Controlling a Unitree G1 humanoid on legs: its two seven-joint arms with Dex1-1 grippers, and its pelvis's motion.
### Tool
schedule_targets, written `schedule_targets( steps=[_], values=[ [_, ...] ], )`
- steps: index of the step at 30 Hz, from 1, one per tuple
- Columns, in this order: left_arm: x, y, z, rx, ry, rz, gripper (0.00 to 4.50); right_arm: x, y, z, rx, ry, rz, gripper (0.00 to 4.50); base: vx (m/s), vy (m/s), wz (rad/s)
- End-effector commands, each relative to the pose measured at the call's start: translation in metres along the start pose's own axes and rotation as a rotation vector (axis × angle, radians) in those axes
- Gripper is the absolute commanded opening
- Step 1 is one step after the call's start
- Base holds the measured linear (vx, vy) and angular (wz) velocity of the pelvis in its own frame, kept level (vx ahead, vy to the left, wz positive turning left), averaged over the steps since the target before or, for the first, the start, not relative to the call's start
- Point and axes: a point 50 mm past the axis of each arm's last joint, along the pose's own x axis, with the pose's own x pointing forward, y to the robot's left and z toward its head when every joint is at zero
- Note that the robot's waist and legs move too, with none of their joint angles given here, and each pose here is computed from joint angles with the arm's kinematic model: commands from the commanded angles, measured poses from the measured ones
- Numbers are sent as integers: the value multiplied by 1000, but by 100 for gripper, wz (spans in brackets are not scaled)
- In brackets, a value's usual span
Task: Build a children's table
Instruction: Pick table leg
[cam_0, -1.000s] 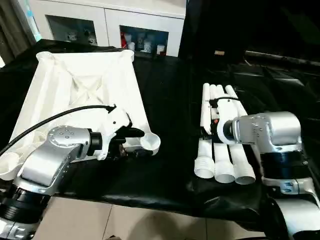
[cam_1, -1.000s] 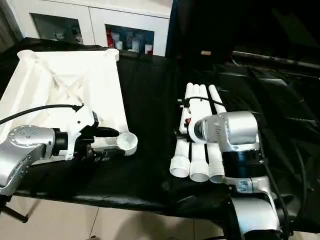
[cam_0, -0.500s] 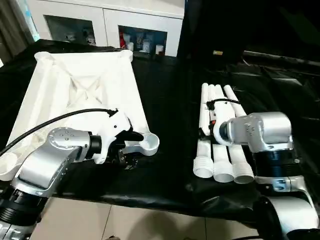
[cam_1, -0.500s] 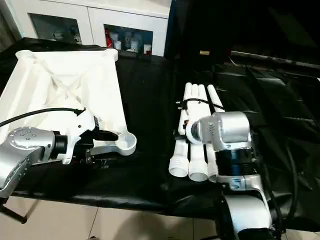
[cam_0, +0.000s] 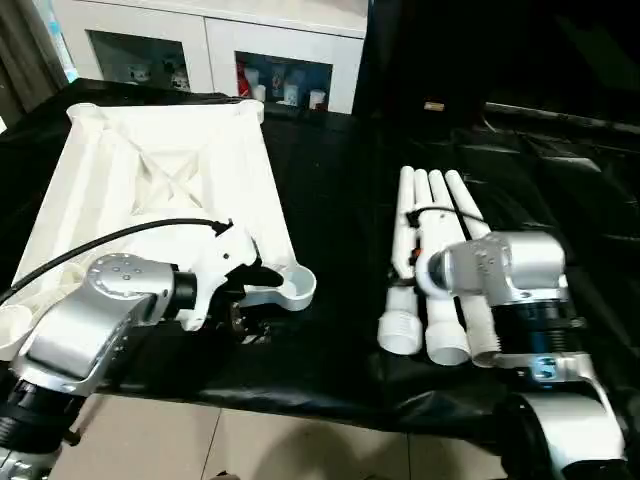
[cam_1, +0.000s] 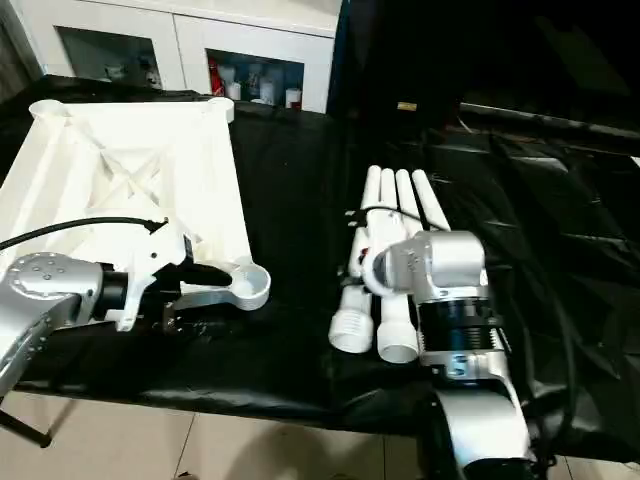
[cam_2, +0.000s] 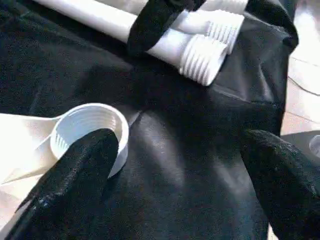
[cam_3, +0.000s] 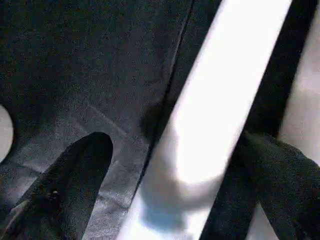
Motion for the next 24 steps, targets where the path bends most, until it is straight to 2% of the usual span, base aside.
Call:
schedule_targets(
  steps=[1,5,6,20,24],
  values=[
    [0,-4,1,8,4,-21,444,0,0,4,13,-9,12,450,0,0,0],
    [1,-5,2,11,2,-25,444,3,0,4,28,-6,18,450,0,0,0],
    [1,-5,2,12,1,-25,449,4,-1,4,30,-4,15,431,0,0,0],
    [4,-8,3,16,-7,-21,450,12,-5,-1,38,16,8,334,0,0,0],
    [4,-7,2,17,-6,-17,450,14,-7,-4,50,25,10,290,0,0,0]
  ],
)
